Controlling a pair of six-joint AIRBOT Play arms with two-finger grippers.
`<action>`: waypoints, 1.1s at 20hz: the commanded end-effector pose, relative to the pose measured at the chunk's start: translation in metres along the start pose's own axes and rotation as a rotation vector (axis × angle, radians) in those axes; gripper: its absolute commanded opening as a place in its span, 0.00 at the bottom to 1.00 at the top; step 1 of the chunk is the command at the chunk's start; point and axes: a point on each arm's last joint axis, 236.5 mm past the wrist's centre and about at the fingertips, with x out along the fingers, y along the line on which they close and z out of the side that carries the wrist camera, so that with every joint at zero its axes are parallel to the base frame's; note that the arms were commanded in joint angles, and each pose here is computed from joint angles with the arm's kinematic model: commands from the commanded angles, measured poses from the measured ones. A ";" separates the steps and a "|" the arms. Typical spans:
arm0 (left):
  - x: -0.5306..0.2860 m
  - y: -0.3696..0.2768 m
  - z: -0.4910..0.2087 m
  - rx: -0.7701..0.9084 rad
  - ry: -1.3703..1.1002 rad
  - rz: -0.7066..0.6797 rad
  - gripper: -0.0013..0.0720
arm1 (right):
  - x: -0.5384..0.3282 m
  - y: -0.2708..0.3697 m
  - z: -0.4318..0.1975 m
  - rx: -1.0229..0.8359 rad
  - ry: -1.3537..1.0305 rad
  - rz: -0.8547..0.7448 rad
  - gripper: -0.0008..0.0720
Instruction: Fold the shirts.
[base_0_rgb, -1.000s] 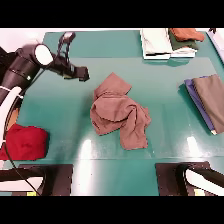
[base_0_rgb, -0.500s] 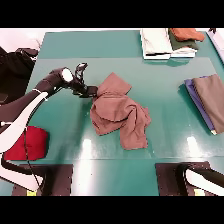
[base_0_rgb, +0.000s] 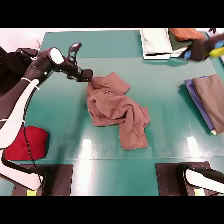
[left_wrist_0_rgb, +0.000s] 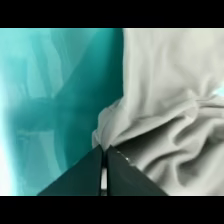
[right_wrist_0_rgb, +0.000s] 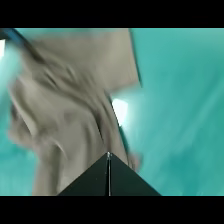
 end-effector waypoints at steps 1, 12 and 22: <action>-0.027 0.005 0.017 0.064 -0.018 0.035 0.05 | 0.072 -0.047 -0.075 0.169 0.203 -0.039 0.04; -0.027 0.005 0.017 0.063 -0.014 0.033 0.05 | 0.238 -0.028 -0.203 0.439 0.418 0.176 0.66; -0.112 -0.003 0.050 0.151 -0.220 0.119 0.05 | 0.198 -0.003 -0.110 0.162 0.244 0.189 0.03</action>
